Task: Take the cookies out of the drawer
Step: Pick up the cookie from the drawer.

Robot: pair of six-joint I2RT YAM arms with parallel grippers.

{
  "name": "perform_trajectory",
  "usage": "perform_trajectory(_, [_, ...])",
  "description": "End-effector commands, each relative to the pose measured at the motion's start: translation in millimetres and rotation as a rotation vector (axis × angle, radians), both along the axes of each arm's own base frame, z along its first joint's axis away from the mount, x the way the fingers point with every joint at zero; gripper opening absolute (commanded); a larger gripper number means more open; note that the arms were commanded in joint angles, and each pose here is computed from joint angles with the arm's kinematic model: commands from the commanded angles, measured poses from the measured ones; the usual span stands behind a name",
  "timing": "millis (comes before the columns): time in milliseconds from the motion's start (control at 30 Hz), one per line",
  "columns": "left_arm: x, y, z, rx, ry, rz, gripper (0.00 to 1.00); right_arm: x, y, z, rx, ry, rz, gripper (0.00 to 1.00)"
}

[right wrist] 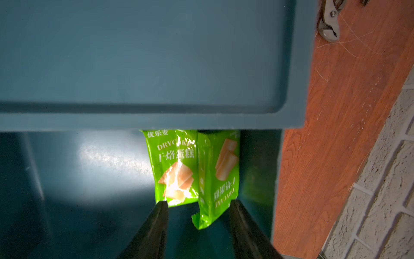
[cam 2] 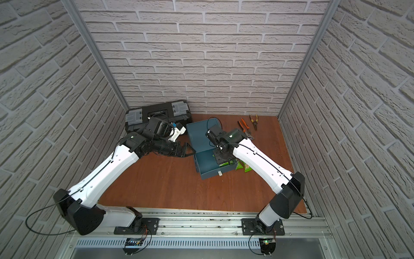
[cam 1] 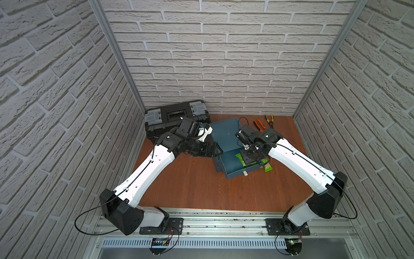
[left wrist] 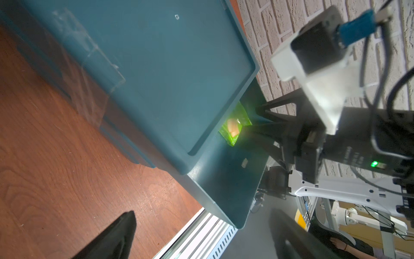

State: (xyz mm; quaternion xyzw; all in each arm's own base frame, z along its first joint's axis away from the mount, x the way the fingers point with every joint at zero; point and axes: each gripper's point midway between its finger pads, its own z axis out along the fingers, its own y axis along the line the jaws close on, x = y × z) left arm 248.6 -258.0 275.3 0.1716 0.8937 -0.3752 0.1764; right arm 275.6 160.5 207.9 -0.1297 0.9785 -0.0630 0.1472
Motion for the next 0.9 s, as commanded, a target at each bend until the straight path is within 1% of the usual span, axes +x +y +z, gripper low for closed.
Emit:
perform_trajectory(0, [2,-1,9,-0.022,-0.046,-0.016,0.98,7,1,-7,-0.027,-0.017,0.005,0.51])
perform_trajectory(200, [3,1,11,-0.018,-0.06,-0.008,0.99,15,6,-21,-0.039,-0.003,0.009,0.5])
perform_trajectory(233, [4,2,11,-0.016,-0.06,-0.006,0.99,15,7,-24,-0.044,0.005,0.011,0.48])
perform_trajectory(333, [5,2,11,-0.013,-0.061,-0.009,0.98,17,10,-28,-0.038,0.008,0.014,0.36])
perform_trajectory(367, [4,2,11,-0.012,-0.062,-0.012,0.98,18,12,-28,-0.03,0.007,0.014,0.34])
perform_trajectory(467, [5,3,11,-0.004,-0.066,-0.007,0.98,21,19,-21,0.012,-0.015,0.02,0.25])
perform_trajectory(633, [10,2,11,-0.004,-0.071,-0.007,0.98,22,32,-11,0.073,-0.014,0.046,0.14])
perform_trajectory(867, [16,0,11,0.0,-0.078,-0.013,0.99,19,41,5,0.104,-0.044,0.065,0.06])
